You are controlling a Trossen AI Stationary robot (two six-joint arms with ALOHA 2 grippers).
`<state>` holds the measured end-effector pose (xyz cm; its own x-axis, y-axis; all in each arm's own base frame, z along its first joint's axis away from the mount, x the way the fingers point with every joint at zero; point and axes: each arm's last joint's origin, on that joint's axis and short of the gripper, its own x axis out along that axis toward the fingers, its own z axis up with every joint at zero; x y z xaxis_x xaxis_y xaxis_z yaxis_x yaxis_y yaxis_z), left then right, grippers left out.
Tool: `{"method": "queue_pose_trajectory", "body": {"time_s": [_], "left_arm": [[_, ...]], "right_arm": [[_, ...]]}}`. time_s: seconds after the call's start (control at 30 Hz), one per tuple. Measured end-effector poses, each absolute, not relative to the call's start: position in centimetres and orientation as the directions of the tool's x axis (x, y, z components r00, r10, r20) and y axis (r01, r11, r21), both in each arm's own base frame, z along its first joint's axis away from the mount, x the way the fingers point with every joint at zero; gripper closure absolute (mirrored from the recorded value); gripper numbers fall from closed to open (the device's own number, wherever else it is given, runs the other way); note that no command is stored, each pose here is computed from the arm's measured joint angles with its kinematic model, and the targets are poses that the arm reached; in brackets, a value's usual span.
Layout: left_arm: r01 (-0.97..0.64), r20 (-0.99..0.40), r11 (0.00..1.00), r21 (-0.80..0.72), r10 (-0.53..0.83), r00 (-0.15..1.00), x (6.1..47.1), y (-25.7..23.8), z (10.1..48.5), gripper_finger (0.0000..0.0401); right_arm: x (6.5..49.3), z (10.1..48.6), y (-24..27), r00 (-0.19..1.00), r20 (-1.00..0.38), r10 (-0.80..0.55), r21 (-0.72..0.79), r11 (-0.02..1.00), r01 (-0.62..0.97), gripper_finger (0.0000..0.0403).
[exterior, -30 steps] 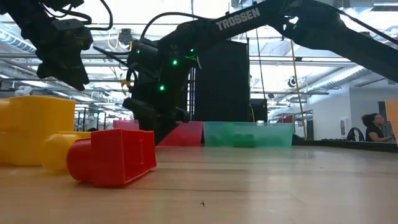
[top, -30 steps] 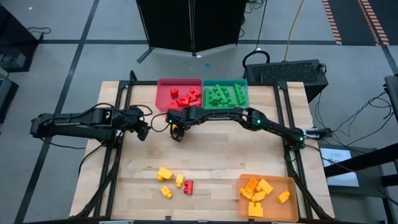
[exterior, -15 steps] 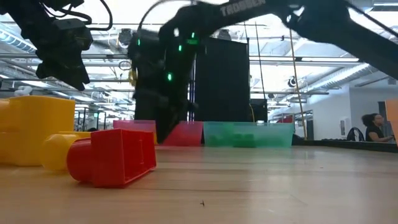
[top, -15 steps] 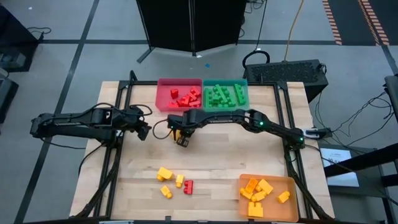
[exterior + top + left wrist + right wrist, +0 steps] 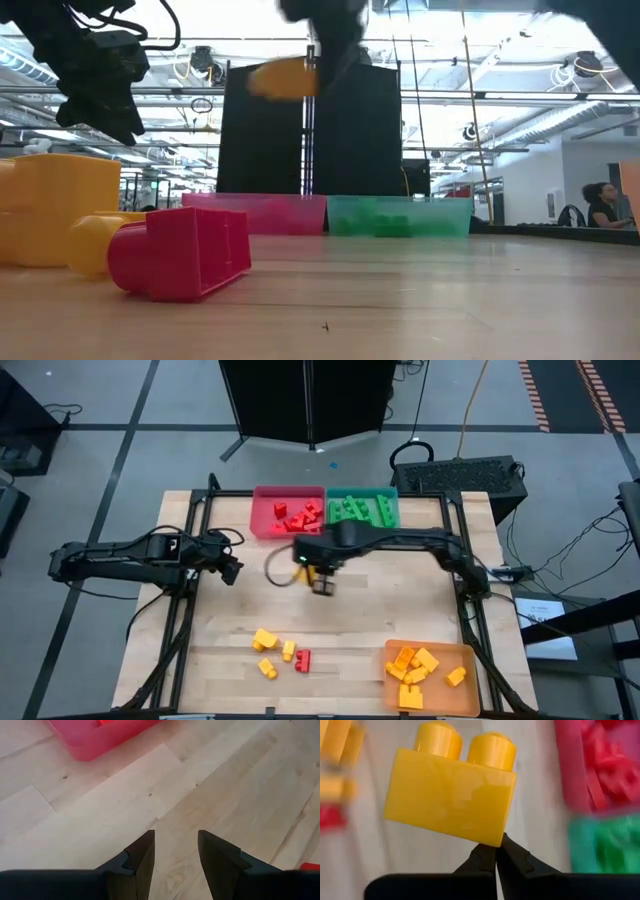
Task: Sort blocks
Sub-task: Put the yellow game piece into the yellow bin
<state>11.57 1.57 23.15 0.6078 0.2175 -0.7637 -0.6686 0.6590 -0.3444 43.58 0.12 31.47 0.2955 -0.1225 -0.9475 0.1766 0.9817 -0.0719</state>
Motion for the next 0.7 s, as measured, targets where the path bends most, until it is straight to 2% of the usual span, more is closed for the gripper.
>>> {"method": "queue_pose_trajectory", "body": {"time_s": [0.1,0.13,0.23,0.33,0.5,0.7], "left_arm": [[-0.669,-0.764,0.659,-0.344,0.218,0.608,11.6,1.6,23.2,0.0248],[-0.669,-0.764,0.659,-0.344,0.218,0.608,11.6,1.6,23.2,0.0248],[-0.669,-0.762,0.658,-0.344,0.221,0.609,11.6,1.6,23.2,0.0248],[-0.67,-0.76,0.658,-0.343,0.226,0.61,11.6,1.6,23.2,0.0248],[-0.675,-0.762,0.657,-0.336,0.231,0.605,11.8,1.6,23.1,0.0248],[-0.69,-0.752,0.649,-0.319,0.27,0.601,11.9,1.8,23.1,0.0248]], "right_arm": [[40.3,33.7,2.5,0.189,-0.976,-0.112,-0.075,0.978,0.192,0.0402],[39.5,34.3,3.5,0.186,-0.977,-0.108,-0.069,0.976,0.205,0.0403],[36.3,37.2,7.1,0.267,-0.963,-0.033,0.034,0.969,0.244,0.0403],[32.4,38.7,10.8,0.286,-0.958,0.006,0.103,0.94,0.325,0.0403],[26.1,36.1,16.2,0.166,-0.986,-0.007,0.093,0.809,0.581,0.0403],[19.8,30.0,21.9,-0.001,-0.995,0.098,0.065,0.674,0.736,0.0403]]}}
